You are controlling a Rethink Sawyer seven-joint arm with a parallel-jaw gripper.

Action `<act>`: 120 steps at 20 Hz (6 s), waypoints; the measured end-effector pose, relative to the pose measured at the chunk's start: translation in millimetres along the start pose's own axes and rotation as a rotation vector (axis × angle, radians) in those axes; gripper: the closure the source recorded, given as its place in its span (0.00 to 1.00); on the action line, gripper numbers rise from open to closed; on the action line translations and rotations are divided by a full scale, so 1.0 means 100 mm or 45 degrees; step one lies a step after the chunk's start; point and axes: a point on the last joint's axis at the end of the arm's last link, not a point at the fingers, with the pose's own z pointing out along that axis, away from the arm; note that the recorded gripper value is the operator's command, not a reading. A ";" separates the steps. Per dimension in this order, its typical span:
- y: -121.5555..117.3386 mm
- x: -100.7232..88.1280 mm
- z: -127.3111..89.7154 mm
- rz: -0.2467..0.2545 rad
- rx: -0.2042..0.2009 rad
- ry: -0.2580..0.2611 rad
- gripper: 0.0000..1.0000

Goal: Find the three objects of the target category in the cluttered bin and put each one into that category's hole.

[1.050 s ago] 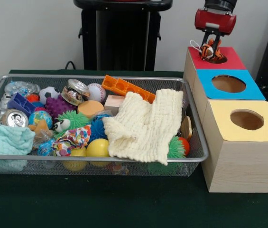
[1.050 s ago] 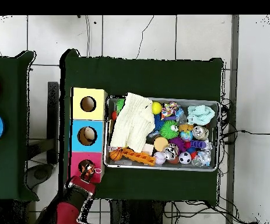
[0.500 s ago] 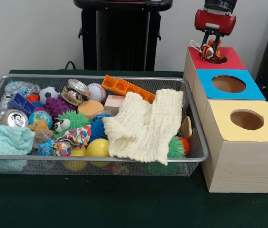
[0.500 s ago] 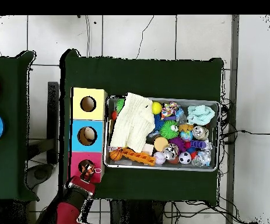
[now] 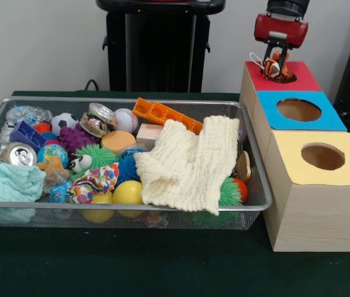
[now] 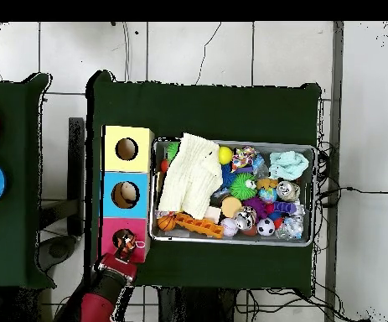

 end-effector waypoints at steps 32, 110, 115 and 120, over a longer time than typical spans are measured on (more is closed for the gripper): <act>-0.09 0.27 0.20 -0.162 -0.168 -0.407 0.00; -0.16 -0.03 0.18 0.077 -0.301 -0.182 0.00; -0.13 -0.11 0.16 0.099 -0.268 -0.102 0.00; -0.11 -0.19 0.12 0.128 -0.225 0.003 0.00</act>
